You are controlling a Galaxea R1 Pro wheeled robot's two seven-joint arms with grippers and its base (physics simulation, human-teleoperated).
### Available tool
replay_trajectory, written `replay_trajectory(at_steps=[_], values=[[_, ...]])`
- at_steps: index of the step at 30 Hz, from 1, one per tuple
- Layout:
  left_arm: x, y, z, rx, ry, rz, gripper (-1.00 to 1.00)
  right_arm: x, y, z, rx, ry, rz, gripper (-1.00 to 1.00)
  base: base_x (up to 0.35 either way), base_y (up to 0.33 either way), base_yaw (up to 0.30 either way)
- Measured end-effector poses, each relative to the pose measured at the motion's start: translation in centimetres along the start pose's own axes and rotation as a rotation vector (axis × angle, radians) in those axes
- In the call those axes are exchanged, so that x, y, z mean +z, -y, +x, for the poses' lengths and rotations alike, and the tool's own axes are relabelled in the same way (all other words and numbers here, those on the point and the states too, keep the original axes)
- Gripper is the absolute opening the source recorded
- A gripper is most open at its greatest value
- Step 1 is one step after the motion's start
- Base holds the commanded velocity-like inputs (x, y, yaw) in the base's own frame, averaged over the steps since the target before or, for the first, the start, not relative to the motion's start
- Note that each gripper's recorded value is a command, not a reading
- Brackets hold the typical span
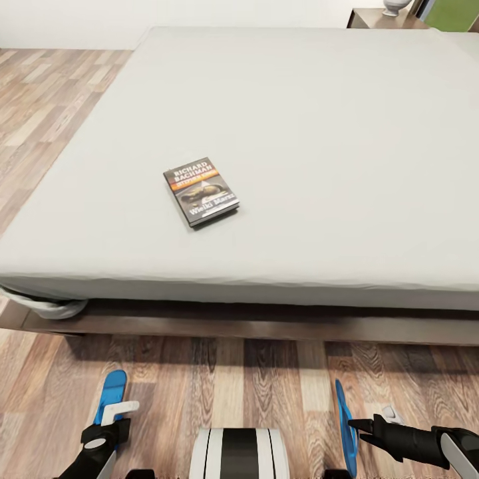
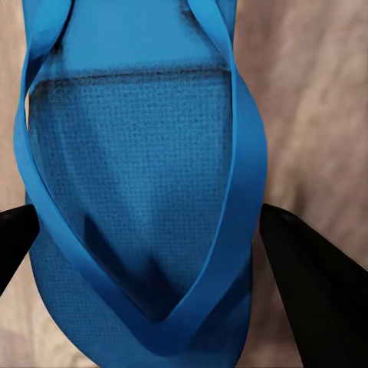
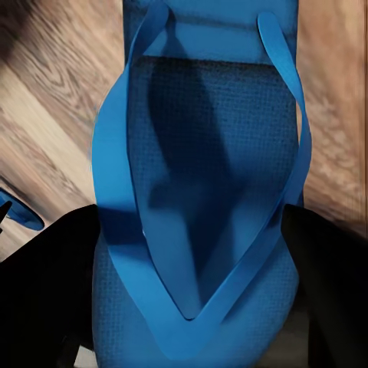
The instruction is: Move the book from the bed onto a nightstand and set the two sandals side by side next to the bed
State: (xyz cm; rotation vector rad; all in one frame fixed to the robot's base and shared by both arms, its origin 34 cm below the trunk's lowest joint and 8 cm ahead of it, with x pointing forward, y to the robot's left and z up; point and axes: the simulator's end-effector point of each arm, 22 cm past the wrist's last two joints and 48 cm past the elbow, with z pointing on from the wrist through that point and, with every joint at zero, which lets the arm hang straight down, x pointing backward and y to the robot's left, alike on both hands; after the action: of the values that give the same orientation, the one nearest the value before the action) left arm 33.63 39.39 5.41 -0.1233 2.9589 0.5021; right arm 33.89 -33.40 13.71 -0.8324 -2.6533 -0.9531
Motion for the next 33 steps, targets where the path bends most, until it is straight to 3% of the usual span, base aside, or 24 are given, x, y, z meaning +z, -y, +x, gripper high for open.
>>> replay_trajectory(at_steps=[19, 20, 33], values=[[0.17, 0.07, 0.26, 0.002, -0.002, 0.001, -1.00, 0.17, 0.26, 0.14, 0.006, -0.005, 0.002, -1.00, 0.000, 0.000, 0.000], [0.17, 0.06, 0.26, 0.002, -0.002, 0.000, 1.00, 0.17, 0.26, 0.14, 0.006, -0.005, 0.002, -1.00, 0.000, 0.000, 0.000], [0.17, 0.05, 0.26, 0.002, -0.002, 0.000, 1.00, 0.16, 0.27, 0.13, 0.006, -0.004, 0.003, -1.00, 0.000, 0.000, 0.000]])
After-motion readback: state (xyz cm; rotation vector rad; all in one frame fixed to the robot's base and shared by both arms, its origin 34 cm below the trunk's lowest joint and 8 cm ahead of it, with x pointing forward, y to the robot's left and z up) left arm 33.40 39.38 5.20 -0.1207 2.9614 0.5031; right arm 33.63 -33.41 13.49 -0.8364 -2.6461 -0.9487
